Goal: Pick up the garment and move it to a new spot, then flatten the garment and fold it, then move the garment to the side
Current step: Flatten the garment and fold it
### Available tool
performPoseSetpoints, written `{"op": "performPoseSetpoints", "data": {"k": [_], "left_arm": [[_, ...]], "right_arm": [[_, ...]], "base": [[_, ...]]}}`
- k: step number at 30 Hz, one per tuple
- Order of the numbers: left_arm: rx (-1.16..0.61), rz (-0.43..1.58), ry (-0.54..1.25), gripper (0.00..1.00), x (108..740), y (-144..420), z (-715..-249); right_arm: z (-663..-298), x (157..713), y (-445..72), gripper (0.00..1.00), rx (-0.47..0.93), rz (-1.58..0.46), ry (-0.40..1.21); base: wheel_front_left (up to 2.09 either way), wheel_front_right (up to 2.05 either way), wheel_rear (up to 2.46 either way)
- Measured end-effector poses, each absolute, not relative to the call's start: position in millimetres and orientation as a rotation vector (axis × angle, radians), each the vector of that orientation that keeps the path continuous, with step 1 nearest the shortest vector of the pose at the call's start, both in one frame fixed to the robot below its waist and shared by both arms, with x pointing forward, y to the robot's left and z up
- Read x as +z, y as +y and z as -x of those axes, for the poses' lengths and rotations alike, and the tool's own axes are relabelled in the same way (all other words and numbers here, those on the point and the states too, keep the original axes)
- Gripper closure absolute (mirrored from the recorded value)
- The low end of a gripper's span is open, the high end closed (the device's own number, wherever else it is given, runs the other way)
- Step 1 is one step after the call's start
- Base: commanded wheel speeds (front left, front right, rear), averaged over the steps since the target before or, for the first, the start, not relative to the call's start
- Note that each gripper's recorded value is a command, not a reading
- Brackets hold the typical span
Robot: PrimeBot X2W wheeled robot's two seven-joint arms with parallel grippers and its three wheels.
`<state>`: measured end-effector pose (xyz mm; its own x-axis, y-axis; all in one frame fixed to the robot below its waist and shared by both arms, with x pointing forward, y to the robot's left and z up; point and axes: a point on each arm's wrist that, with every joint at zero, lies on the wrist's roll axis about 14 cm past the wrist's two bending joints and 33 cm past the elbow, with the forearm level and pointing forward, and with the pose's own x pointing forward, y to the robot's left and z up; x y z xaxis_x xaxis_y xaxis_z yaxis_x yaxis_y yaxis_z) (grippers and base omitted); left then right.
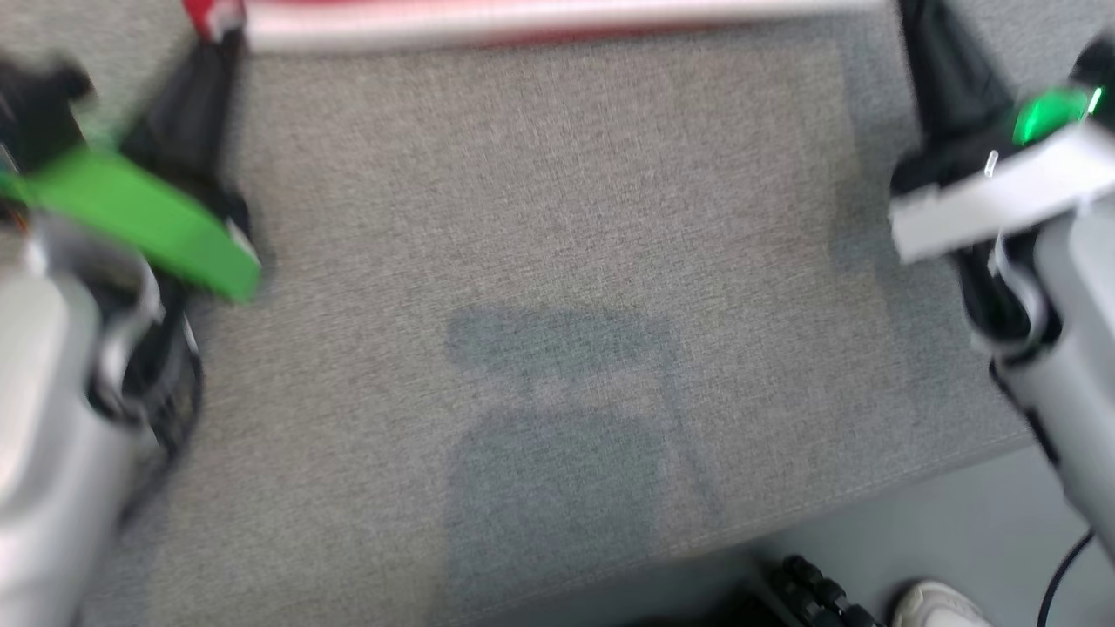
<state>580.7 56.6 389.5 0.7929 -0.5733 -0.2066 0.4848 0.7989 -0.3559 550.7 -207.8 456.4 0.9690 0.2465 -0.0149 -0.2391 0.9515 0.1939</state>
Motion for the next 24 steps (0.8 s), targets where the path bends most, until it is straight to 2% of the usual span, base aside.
{"op": "performPoseSetpoints", "data": {"k": [9,15,19,24], "left_arm": [[-0.445,0.369,0.469,1.00,375,71,-445],[-0.339,0.458,0.569,1.00,376,72,-359],[-0.286,0.528,0.550,1.00,392,70,-333],[-0.253,0.567,0.506,1.00,410,72,-330]], "right_arm": [[-452,441,-205,1.00,0.227,-0.178,0.143],[-383,438,-219,1.00,0.161,-0.210,0.201],[-355,446,-225,1.00,0.123,-0.247,0.199],[-360,464,-224,1.00,0.126,-0.280,0.140]], "base": [[0.00,0.00,0.00],[0.00,0.00,0.00],[0.00,0.00,0.00],[0.00,0.00,0.00]]}}
